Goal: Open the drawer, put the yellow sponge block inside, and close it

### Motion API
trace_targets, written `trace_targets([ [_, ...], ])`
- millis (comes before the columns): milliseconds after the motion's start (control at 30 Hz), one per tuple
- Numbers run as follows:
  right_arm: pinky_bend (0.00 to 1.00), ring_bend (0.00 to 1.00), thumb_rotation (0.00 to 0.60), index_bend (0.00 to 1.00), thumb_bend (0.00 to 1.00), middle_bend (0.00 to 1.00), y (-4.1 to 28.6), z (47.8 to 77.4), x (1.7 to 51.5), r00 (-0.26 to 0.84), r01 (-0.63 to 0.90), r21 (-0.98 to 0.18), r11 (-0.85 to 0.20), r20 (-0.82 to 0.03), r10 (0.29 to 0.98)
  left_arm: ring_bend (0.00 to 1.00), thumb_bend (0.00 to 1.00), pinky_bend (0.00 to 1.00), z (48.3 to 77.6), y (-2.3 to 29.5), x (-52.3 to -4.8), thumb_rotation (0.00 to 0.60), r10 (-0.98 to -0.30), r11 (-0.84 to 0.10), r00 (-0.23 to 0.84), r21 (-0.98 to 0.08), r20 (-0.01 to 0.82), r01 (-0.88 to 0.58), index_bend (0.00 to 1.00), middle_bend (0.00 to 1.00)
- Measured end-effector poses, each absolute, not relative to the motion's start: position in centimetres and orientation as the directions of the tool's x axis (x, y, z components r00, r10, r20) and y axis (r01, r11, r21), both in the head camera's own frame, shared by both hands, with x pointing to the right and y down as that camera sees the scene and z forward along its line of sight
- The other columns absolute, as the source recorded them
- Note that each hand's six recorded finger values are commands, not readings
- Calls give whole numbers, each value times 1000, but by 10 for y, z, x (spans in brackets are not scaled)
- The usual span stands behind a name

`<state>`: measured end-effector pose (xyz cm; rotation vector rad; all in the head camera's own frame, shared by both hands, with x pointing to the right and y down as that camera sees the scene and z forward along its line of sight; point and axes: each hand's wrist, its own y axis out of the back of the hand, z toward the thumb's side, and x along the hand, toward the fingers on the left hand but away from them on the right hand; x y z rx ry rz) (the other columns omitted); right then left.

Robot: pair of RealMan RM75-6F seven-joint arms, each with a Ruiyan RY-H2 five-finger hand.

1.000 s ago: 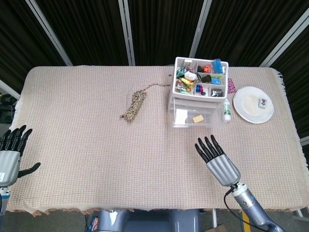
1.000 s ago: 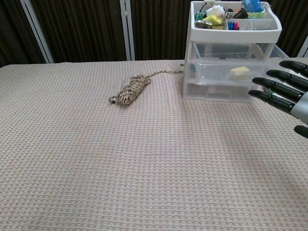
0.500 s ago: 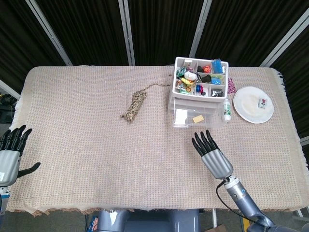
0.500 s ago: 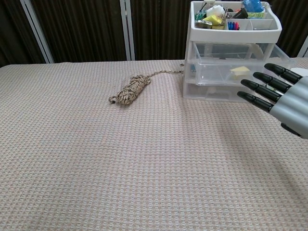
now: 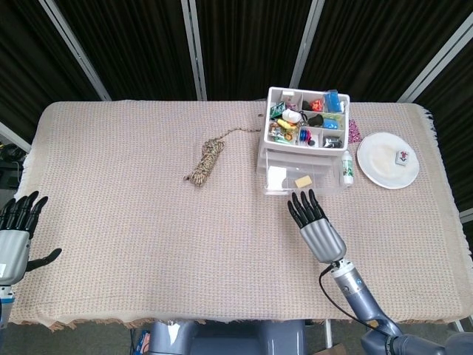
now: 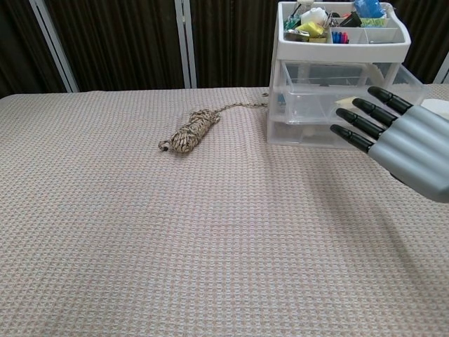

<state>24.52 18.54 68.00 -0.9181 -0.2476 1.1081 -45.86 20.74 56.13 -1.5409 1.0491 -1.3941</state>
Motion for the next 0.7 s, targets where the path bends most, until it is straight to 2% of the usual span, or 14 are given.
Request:
trace_targets([
  [700, 0, 0, 600, 0, 252, 0, 155, 693, 238, 390, -693, -713, 107, -246, 887, 0, 150, 0, 562, 207, -459, 600, -937, -347, 48, -935, 345, -71, 51, 0],
])
